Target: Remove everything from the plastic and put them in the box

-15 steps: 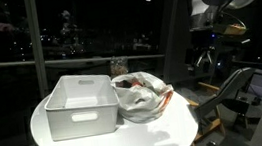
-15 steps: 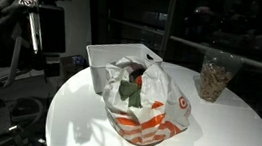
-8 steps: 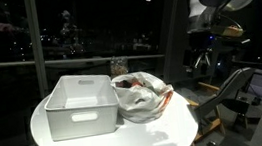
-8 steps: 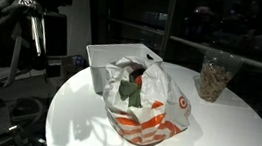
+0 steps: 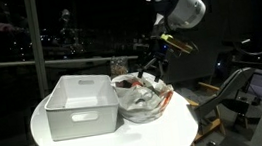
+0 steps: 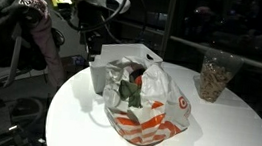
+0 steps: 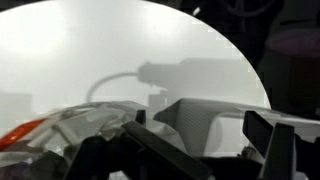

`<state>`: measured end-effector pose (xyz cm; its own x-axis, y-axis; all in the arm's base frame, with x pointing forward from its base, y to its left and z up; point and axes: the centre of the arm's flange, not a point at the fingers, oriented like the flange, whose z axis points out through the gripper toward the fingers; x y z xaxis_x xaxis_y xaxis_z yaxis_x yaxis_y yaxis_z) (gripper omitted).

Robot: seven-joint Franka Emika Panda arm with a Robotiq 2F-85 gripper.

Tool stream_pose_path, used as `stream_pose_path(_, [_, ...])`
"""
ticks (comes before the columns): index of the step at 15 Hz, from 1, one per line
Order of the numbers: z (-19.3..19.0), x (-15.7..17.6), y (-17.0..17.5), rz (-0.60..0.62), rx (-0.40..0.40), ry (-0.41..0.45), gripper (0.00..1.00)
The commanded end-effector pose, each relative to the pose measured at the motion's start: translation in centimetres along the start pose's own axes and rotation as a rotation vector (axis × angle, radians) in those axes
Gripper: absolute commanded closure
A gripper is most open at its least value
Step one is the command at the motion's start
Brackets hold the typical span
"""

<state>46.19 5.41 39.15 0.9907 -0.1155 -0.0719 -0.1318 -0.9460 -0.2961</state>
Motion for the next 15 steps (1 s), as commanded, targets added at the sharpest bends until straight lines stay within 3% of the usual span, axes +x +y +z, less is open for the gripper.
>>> stream_pose_path(1, [2.6,7.7,-2.1,0.119,0.101,0.098,0.00])
stream_pose_path(4, [4.0,10.7,-1.8,0.165,0.130,0.206,0.00])
stream_pose_path(8, [4.9,13.2,-1.8,0.135,0.076,0.313,0.00])
stream_pose_path(15, [7.5,15.3,3.3,0.181,-0.029,0.378,0.00])
